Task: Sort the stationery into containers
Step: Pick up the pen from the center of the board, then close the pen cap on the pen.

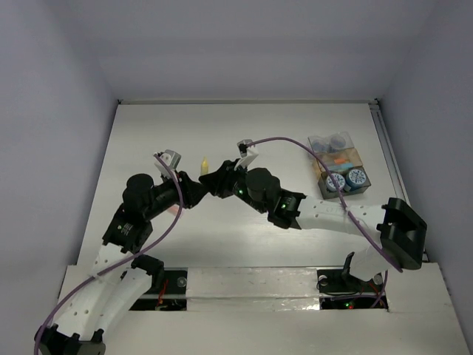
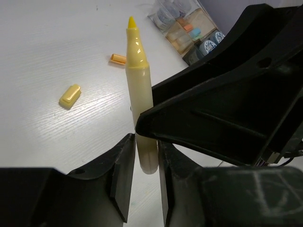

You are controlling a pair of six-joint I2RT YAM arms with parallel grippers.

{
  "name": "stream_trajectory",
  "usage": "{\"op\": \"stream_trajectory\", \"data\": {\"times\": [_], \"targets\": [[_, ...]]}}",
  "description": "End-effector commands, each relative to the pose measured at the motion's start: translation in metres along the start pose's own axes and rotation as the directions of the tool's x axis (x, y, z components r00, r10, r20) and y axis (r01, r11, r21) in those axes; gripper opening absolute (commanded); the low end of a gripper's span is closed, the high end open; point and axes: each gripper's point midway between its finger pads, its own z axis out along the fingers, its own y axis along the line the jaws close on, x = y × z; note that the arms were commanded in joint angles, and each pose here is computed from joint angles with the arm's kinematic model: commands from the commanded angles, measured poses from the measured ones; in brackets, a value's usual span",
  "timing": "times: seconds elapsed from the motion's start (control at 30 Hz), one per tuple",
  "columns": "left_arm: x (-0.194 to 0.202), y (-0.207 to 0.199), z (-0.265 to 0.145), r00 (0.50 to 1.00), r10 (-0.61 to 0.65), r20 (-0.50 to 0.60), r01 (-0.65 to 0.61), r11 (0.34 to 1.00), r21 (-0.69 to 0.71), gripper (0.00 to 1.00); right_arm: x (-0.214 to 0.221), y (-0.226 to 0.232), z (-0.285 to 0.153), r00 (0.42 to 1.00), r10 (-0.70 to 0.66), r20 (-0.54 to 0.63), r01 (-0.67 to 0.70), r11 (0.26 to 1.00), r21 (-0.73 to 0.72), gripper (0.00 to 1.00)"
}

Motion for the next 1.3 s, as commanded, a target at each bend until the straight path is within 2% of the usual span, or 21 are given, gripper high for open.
{"op": "stream_trajectory", "data": {"times": [0.0, 0.13, 0.17, 0.2, 0.27, 0.3, 0.4, 0.43, 0.47, 0.53, 0.57, 0.7, 0.8, 0.87, 0.93, 1.03, 1.07, 1.13, 1.2, 1.27], "targets": [[-0.026, 0.000, -0.006, 0.994, 0.043, 0.103, -0.039, 0.999, -0.034, 0.21, 0.016, 0.019, 0.001, 0.999, 0.040, -0.031, -0.042, 0.997, -0.070, 0.14], [-0.024, 0.002, -0.004, 0.995, 0.039, 0.090, -0.035, 0.999, -0.040, 0.08, 0.018, 0.019, 0.002, 0.998, 0.040, -0.038, -0.043, 0.996, -0.073, 0.14], [-0.024, 0.002, -0.004, 0.995, 0.040, 0.089, -0.036, 0.998, -0.043, 0.01, 0.019, 0.017, 0.001, 0.998, 0.033, -0.045, -0.036, 0.997, -0.068, 0.14], [-0.025, 0.003, -0.004, 0.995, 0.040, 0.091, -0.035, 0.998, -0.047, 0.00, 0.017, 0.018, 0.000, 0.999, 0.022, -0.042, -0.024, 0.997, -0.068, 0.14], [-0.025, 0.004, -0.004, 0.995, 0.041, 0.093, -0.036, 0.998, -0.055, 0.00, 0.016, 0.014, -0.002, 0.999, 0.004, -0.043, -0.006, 0.999, -0.045, 0.16], [-0.026, 0.004, -0.005, 0.995, 0.042, 0.096, -0.037, 0.998, -0.055, 0.00, 0.011, 0.014, -0.006, 0.999, -0.018, -0.033, 0.016, 0.999, -0.043, 0.23], [-0.028, 0.004, -0.007, 0.993, 0.046, 0.105, -0.040, 0.997, -0.060, 0.00, 0.007, 0.014, -0.017, 0.994, -0.092, -0.055, 0.090, 0.995, -0.046, 0.33], [-0.029, 0.002, -0.008, 0.993, 0.049, 0.110, -0.043, 0.997, -0.057, 0.00, -0.011, 0.014, -0.022, 0.993, -0.112, -0.034, 0.110, 0.993, -0.049, 0.40], [-0.029, 0.002, -0.008, 0.993, 0.049, 0.110, -0.043, 0.997, -0.057, 0.00, -0.007, 0.008, -0.027, 0.988, -0.134, -0.079, 0.130, 0.990, -0.046, 0.44], [-0.031, 0.001, -0.009, 0.992, 0.053, 0.117, -0.047, 0.997, -0.056, 0.00, -0.026, 0.006, -0.036, 0.983, -0.168, -0.076, 0.164, 0.985, -0.049, 0.52], [-0.032, 0.000, -0.010, 0.991, 0.056, 0.123, -0.049, 0.997, -0.054, 0.00, -0.022, 0.001, -0.041, 0.976, -0.183, -0.122, 0.177, 0.983, -0.053, 0.52], [-0.033, 0.000, -0.011, 0.991, 0.056, 0.125, -0.049, 0.997, -0.056, 0.00, -0.030, -0.018, -0.054, 0.951, -0.258, -0.170, 0.252, 0.966, -0.056, 0.55], [-0.035, -0.001, -0.013, 0.989, 0.060, 0.135, -0.053, 0.997, -0.056, 0.00, -0.028, -0.035, -0.060, 0.920, -0.329, -0.215, 0.306, 0.943, -0.135, 0.50], [-0.036, -0.002, -0.014, 0.988, 0.062, 0.139, -0.055, 0.997, -0.052, 0.00, -0.019, -0.048, -0.062, 0.877, -0.393, -0.277, 0.348, 0.916, -0.197, 0.40], [-0.039, -0.003, -0.017, 0.985, 0.067, 0.156, -0.059, 0.997, -0.053, 0.00, -0.010, -0.073, -0.055, 0.814, -0.474, -0.335, 0.420, 0.879, -0.225, 0.36], [-0.043, -0.007, -0.021, 0.981, 0.077, 0.176, -0.071, 0.997, -0.043, 0.00, 0.005, -0.109, -0.036, 0.731, -0.523, -0.438, 0.471, 0.852, -0.230, 0.30], [-0.044, -0.009, -0.023, 0.980, 0.080, 0.184, -0.074, 0.996, -0.040, 0.00, 0.014, -0.117, -0.036, 0.696, -0.526, -0.489, 0.473, 0.848, -0.238, 0.30], [-0.047, -0.011, -0.026, 0.976, 0.087, 0.200, -0.081, 0.996, -0.036, 0.00, 0.015, -0.131, -0.018, 0.654, -0.566, -0.503, 0.514, 0.819, -0.253, 0.31], [-0.048, -0.012, -0.028, 0.975, 0.089, 0.206, -0.083, 0.996, -0.036, 0.00, 0.019, -0.138, -0.009, 0.619, -0.590, -0.518, 0.535, 0.800, -0.271, 0.36], [-0.048, -0.012, -0.027, 0.975, 0.090, 0.204, -0.084, 0.996, -0.036, 0.00, 0.027, -0.155, 0.008, 0.557, -0.610, -0.563, 0.565, 0.776, -0.281, 0.45]]}}
